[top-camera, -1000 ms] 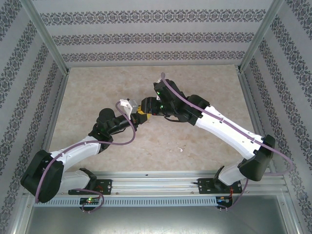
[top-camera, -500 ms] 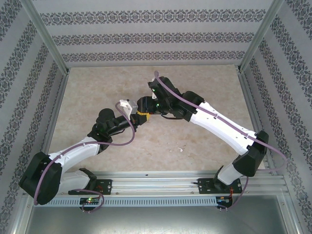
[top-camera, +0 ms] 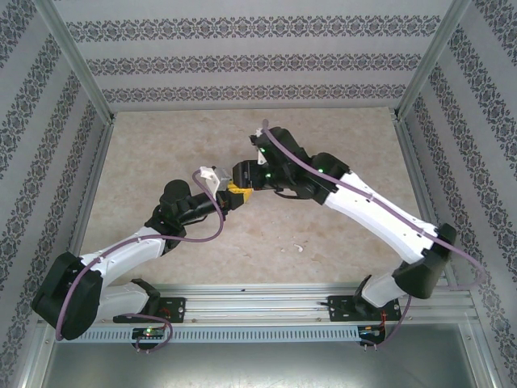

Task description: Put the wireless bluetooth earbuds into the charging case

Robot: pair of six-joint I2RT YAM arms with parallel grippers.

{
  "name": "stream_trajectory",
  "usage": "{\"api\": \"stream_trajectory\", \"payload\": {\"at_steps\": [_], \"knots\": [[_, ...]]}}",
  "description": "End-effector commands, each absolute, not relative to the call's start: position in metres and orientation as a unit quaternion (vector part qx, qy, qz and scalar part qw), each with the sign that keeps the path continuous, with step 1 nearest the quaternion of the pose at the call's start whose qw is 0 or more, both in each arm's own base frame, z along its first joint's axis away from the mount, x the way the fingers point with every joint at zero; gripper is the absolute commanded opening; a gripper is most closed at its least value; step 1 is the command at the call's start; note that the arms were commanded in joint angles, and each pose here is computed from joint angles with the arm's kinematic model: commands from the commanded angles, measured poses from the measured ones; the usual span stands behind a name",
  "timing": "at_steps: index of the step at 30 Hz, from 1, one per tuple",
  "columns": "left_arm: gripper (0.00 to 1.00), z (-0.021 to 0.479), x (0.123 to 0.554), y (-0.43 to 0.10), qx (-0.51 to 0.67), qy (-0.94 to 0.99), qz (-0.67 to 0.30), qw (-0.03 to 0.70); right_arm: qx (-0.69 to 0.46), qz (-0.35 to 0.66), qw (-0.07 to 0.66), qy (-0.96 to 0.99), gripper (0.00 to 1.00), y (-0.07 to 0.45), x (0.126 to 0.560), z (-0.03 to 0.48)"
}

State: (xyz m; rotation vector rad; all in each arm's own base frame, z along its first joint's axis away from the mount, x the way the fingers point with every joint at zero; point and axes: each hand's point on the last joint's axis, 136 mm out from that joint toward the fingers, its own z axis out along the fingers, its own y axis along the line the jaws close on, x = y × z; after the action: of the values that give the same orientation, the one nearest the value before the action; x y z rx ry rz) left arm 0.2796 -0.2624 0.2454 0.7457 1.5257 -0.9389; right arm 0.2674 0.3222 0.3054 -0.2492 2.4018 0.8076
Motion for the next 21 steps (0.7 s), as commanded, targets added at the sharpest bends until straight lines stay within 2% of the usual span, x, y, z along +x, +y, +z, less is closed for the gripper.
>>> {"api": "stream_trajectory", "payload": {"at_steps": [1,5,8,13,21], "knots": [[0.00,0.251,0.266,-0.268,0.341,0.636,-0.418,0.552,-0.078,0.292,0.337,0.891,0.52,0.292,0.266,0.322],[0.00,0.245,0.259,-0.270,0.347,0.639,-0.433,0.533,-0.035,0.287,0.343,0.894,0.51,0.258,0.261,0.313],[0.00,0.240,0.253,-0.270,0.352,0.643,-0.442,0.517,0.014,0.259,0.319,0.911,0.51,0.223,0.256,0.281],[0.00,0.227,0.245,-0.268,0.358,0.656,-0.444,0.495,0.072,0.197,0.224,0.952,0.50,0.180,0.235,0.201],[0.00,0.214,0.239,-0.262,0.342,0.667,-0.444,0.491,0.097,0.173,0.101,0.975,0.42,0.177,0.203,0.108]]}}
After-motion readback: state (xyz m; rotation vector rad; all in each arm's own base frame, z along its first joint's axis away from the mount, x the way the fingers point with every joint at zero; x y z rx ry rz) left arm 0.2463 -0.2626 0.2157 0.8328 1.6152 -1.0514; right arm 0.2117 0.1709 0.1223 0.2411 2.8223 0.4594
